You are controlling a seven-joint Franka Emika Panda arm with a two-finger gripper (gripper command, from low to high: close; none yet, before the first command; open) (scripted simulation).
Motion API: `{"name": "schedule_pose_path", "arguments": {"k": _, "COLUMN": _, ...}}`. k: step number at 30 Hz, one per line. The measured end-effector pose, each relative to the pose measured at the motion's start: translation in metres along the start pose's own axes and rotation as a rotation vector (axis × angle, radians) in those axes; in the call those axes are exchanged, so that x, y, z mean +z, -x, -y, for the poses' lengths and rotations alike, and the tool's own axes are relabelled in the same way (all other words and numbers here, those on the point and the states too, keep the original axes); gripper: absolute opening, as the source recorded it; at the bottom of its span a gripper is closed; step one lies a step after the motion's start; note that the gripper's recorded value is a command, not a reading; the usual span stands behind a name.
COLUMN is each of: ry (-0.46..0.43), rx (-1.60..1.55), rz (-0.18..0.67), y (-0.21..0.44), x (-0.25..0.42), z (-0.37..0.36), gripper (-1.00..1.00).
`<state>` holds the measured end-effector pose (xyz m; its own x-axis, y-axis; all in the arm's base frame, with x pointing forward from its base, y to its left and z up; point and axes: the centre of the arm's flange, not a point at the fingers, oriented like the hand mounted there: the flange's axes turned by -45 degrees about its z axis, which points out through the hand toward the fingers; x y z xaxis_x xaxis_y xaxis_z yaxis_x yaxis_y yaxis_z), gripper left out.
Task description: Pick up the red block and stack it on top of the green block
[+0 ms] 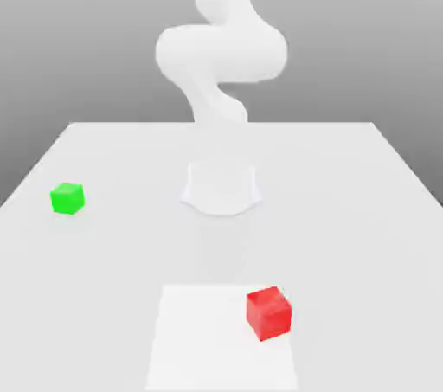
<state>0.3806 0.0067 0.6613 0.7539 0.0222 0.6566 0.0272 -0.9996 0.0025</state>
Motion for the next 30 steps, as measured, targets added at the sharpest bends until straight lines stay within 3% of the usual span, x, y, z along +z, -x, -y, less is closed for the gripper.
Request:
{"name": "schedule_pose_path", "arguments": {"k": 10, "ry": -0.069, "rx": -0.166, "rz": 0.355, "y": 0.100, "x": 0.221, "z": 0.037, "gripper": 0.00}}
{"name": "schedule_pose_path", "arguments": {"k": 19, "ry": -0.126, "rx": -0.327, "rz": 0.662, "y": 0.261, "x": 0.337, "z": 0.064, "gripper": 0.00}}
{"name": "schedule_pose_path", "arguments": {"k": 26, "ry": -0.132, "rx": -0.346, "rz": 0.707, "y": 0.325, "x": 0.392, "z": 0.065, "gripper": 0.00}}
{"name": "schedule_pose_path", "arguments": {"k": 27, "ry": -0.132, "rx": -0.346, "rz": 0.708, "y": 0.330, "x": 0.396, "z": 0.065, "gripper": -1.00}}
{"name": "schedule_pose_path", "arguments": {"k": 30, "ry": -0.132, "rx": -0.346, "rz": 0.708, "y": 0.330, "x": 0.396, "z": 0.065, "gripper": -1.00}}
